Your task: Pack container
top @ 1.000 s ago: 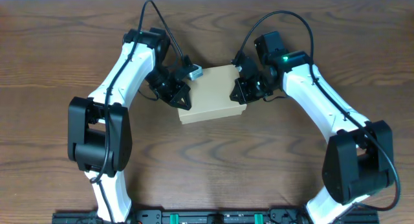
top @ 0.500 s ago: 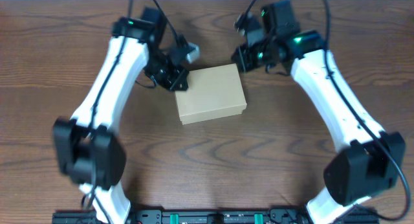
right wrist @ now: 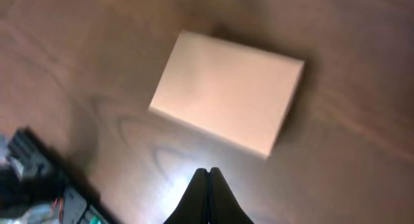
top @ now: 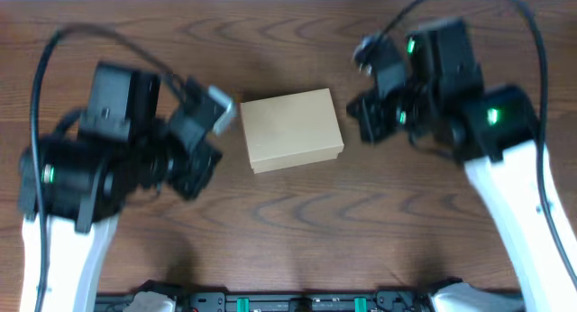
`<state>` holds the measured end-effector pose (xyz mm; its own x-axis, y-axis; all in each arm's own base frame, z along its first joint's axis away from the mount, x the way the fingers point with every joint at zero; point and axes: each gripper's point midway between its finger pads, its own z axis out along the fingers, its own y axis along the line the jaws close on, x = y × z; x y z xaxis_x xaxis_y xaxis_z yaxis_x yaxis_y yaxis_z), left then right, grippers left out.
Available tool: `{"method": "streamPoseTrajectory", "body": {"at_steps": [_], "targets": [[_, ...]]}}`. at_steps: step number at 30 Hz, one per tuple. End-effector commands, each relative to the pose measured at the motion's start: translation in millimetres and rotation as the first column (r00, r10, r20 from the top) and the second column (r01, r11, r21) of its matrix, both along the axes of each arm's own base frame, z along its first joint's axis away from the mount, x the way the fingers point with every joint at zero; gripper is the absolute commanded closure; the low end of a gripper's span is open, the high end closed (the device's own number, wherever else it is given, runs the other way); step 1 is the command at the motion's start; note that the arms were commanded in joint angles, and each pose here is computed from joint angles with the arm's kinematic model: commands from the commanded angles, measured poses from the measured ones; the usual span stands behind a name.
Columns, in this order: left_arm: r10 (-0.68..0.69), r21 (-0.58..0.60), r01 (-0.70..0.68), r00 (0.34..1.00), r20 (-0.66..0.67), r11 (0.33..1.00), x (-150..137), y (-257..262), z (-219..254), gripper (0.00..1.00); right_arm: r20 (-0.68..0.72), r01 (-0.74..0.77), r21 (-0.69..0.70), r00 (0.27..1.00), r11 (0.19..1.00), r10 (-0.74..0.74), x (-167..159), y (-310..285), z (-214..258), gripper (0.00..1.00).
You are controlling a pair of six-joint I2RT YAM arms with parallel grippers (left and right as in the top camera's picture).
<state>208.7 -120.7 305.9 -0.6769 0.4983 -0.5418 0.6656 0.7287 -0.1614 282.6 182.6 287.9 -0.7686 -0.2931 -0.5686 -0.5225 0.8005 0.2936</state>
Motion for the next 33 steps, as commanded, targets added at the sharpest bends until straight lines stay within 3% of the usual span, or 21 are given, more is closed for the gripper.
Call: {"method": "streamPoseTrajectory", "body": {"at_steps": [1,6,9,10,11,12,17,23,33], "targets": [[-0.002,-0.054,0.001,1.0,-0.016,0.999,-30.4,-0.6,-17.0,0.94,-0.023,0.041,-0.022,0.999,0.999,-0.042,-44.2,-2.7,-20.9,0.99],[-0.014,-0.181,0.007,0.999,-0.037,0.983,-72.3,-8.1,-51.0,0.94,-0.05,0.03,0.057,0.998,0.998,-0.027,-118.7,-6.7,-68.0,0.98],[0.014,-0.204,-0.029,0.997,-0.072,0.979,-85.5,-6.5,-72.6,0.94,-0.058,0.072,0.143,0.996,0.987,-0.064,-141.6,-14.1,-85.2,0.97],[0.027,-0.207,-0.045,0.996,-0.087,0.977,-88.3,-5.8,-77.9,0.94,-0.06,0.087,0.161,0.995,0.983,-0.078,-144.8,-16.7,-89.6,0.82],[0.041,-0.21,-0.062,0.994,-0.103,0.976,-89.8,-5.4,-81.8,0.81,-0.07,0.109,0.18,0.993,0.978,-0.097,-148.4,-19.7,-96.2,0.55],[0.057,-0.213,-0.083,0.991,-0.124,0.974,-90.9,-5.1,-84.9,0.03,-0.084,0.128,0.19,0.99,0.973,-0.114,-151.0,-21.8,-102.9,0.01],[0.113,-0.187,-0.146,0.978,-0.177,0.971,-92.6,-0.1,-92.3,0.05,-0.202,0.256,0.215,0.956,0.943,-0.213,-151.8,-22.5,-137.3,0.01],[0.18,-0.094,-0.194,0.974,-0.137,0.976,-84.2,15.9,-100.4,0.05,-0.262,0.268,0.13,0.938,0.955,-0.228,-162.0,-31.0,-168.2,0.01],[0.232,-0.024,-0.235,0.969,-0.08,0.972,-79.3,30.9,-103.5,0.05,-0.277,0.271,0.109,0.932,0.956,-0.233,-165.7,-34.0,-172.9,0.01]]}}
